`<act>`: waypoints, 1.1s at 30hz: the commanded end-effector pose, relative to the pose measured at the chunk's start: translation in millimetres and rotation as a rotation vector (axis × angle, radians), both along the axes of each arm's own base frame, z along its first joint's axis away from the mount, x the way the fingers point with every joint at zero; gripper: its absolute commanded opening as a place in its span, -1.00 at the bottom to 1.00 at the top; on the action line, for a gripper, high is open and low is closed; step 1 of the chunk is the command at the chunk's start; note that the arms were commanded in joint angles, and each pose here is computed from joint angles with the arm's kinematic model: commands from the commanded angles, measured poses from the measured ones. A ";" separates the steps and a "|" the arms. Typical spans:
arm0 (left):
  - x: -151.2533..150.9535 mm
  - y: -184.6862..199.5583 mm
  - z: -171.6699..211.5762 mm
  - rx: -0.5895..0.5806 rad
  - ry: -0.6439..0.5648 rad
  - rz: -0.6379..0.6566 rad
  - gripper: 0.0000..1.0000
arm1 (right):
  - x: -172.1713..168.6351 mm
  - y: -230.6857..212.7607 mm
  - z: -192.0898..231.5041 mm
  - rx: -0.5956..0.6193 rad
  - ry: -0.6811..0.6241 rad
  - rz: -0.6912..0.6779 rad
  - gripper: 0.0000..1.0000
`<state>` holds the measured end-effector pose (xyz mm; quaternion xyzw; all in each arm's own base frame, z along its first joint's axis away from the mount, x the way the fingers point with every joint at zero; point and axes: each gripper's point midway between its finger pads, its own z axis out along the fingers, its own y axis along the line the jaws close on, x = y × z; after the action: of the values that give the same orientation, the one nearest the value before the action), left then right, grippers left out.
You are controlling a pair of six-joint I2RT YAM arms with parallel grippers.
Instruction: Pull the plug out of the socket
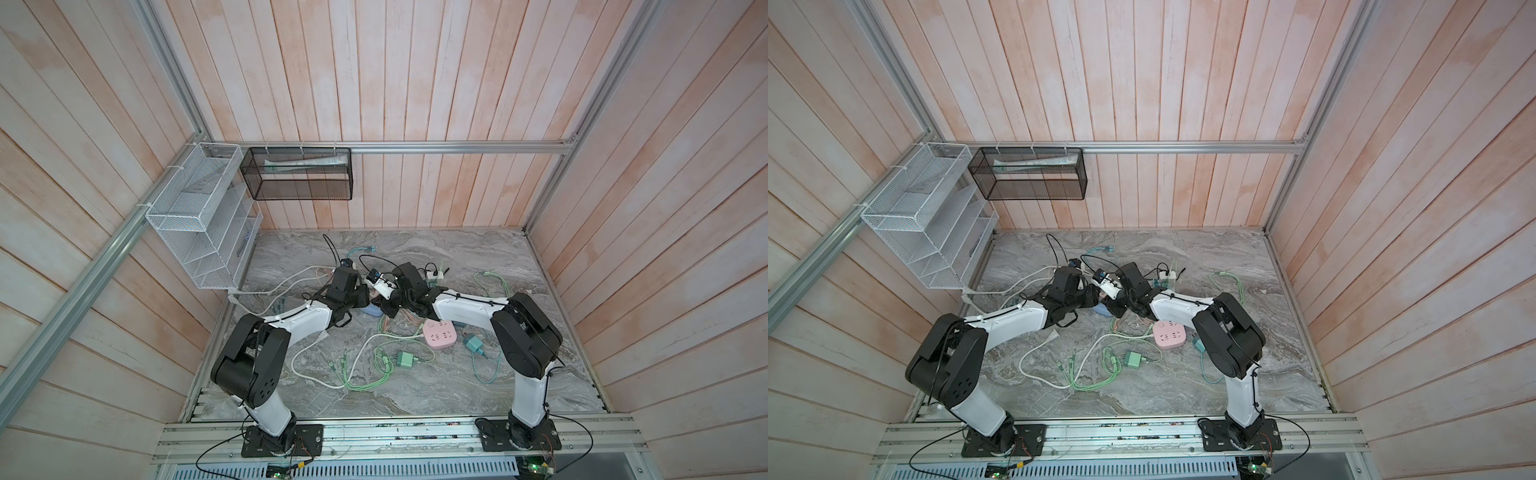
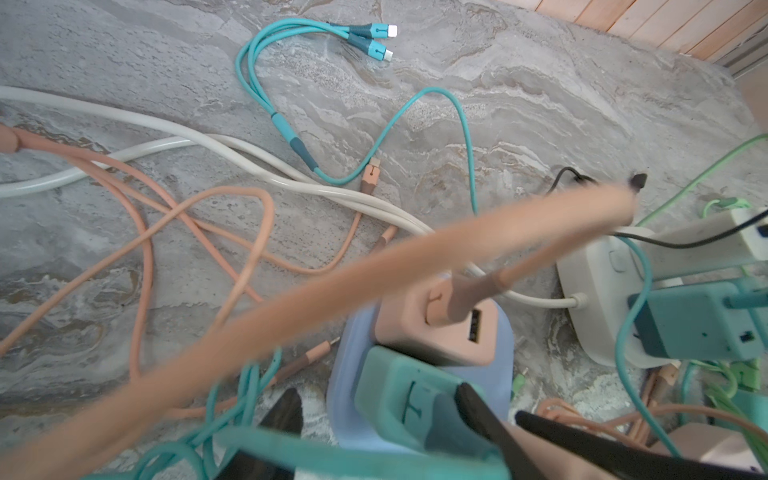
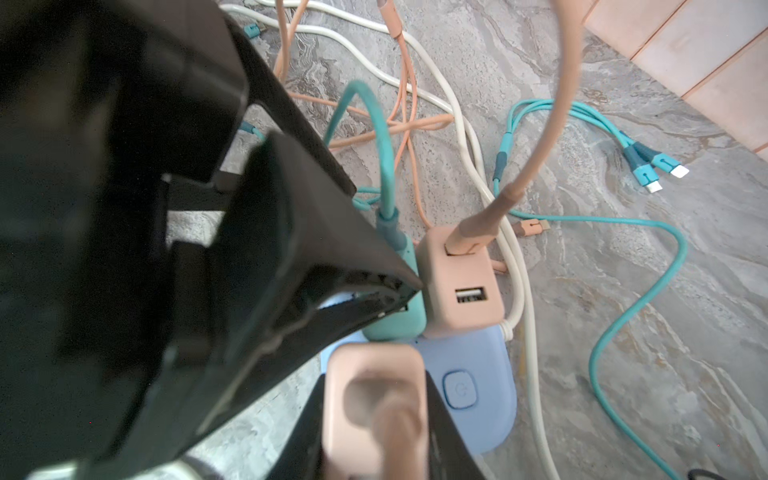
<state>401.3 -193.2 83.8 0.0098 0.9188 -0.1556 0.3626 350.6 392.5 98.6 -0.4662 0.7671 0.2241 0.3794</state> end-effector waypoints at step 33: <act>-50.3 11.6 -32.0 0.103 0.179 -0.072 0.34 | -41.4 -70.3 -35.0 0.022 0.452 -0.199 -1.00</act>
<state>383.8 -192.6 86.1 0.0242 0.9270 -0.1527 0.3418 320.7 329.3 81.8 -0.3398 0.8503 0.2921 0.2761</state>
